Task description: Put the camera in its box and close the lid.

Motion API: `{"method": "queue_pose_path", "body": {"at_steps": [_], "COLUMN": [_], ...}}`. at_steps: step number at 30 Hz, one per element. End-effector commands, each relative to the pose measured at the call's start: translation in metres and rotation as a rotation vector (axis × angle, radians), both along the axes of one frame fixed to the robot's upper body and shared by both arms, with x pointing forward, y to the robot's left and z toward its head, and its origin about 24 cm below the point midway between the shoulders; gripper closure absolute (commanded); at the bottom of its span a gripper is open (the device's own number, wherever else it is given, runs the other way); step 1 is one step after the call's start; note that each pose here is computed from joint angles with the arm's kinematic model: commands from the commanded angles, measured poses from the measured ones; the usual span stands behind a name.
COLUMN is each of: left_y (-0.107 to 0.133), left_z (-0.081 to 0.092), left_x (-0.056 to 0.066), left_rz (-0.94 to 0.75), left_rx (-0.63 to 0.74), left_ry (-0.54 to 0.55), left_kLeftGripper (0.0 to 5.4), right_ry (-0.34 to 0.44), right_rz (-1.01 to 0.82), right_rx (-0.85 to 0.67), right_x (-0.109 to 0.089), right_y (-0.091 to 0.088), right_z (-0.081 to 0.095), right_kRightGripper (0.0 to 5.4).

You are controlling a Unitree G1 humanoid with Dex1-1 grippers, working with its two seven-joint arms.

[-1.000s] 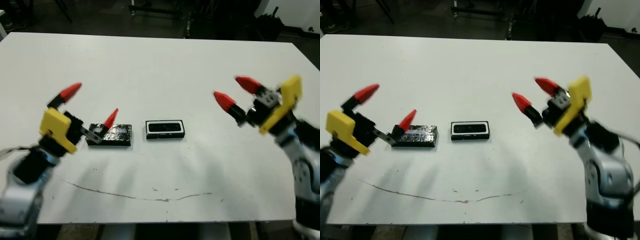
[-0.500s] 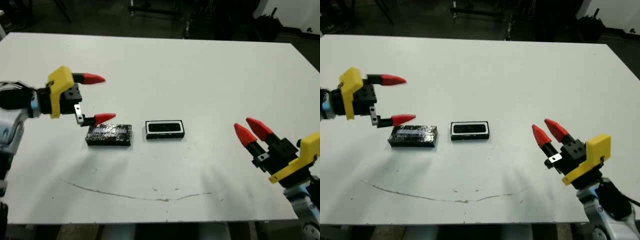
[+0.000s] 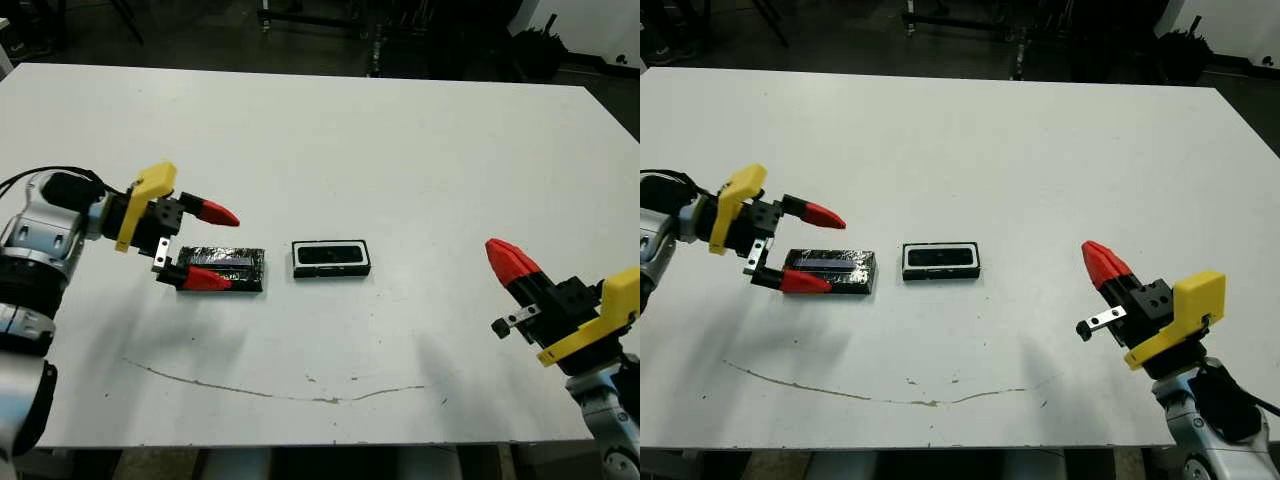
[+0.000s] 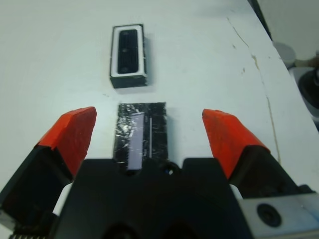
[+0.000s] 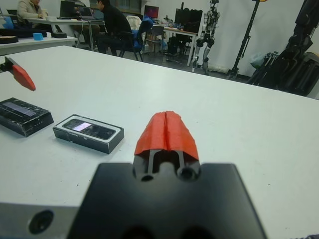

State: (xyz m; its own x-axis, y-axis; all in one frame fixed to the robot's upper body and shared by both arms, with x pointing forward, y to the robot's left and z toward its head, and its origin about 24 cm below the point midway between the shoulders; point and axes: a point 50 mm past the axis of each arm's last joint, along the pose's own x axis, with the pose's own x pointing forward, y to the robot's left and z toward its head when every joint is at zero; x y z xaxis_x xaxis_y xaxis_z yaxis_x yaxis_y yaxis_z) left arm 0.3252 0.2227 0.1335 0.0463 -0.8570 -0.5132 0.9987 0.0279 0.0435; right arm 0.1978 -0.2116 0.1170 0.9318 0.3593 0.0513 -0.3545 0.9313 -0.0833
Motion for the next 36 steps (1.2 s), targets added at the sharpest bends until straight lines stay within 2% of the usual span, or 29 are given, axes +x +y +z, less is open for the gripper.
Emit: {"method": "queue_pose_path", "body": {"at_steps": [1, 13, 23, 29, 31, 36], "left_y": [0.001, 0.004, 0.007, 0.011, 0.013, 0.016], "left_z": [0.001, 0.000, -0.006, -0.010, -0.012, -0.013], "left_x": [0.000, 0.002, 0.003, 0.003, 0.004, 0.005], "left_rz": [-0.018, -0.013, 0.044, 0.089, 0.099, 0.090], "left_rx": [0.024, 0.153, 0.168, 0.131, 0.120, 0.188], "left_ry": [-0.015, -0.055, -0.082, -0.090, -0.063, -0.071], "left_kLeftGripper": [0.00, 0.00, 0.00, 0.00, 0.00, 0.00], "right_ry": [0.003, 0.009, 0.011, 0.018, 0.014, 0.010], "right_rz": [-0.009, 0.002, 0.025, 0.038, 0.035, 0.023], "right_rx": [-0.027, -0.017, -0.006, 0.012, 0.010, -0.004], "right_x": [0.001, 0.001, 0.000, 0.000, -0.001, -0.001], "right_y": [-0.001, -0.001, 0.000, 0.001, 0.001, -0.002], "right_z": [0.001, 0.001, 0.000, -0.001, -0.001, 0.001], "right_kRightGripper": [5.40, 5.40, 5.40, 5.40, 5.40, 5.40]}}
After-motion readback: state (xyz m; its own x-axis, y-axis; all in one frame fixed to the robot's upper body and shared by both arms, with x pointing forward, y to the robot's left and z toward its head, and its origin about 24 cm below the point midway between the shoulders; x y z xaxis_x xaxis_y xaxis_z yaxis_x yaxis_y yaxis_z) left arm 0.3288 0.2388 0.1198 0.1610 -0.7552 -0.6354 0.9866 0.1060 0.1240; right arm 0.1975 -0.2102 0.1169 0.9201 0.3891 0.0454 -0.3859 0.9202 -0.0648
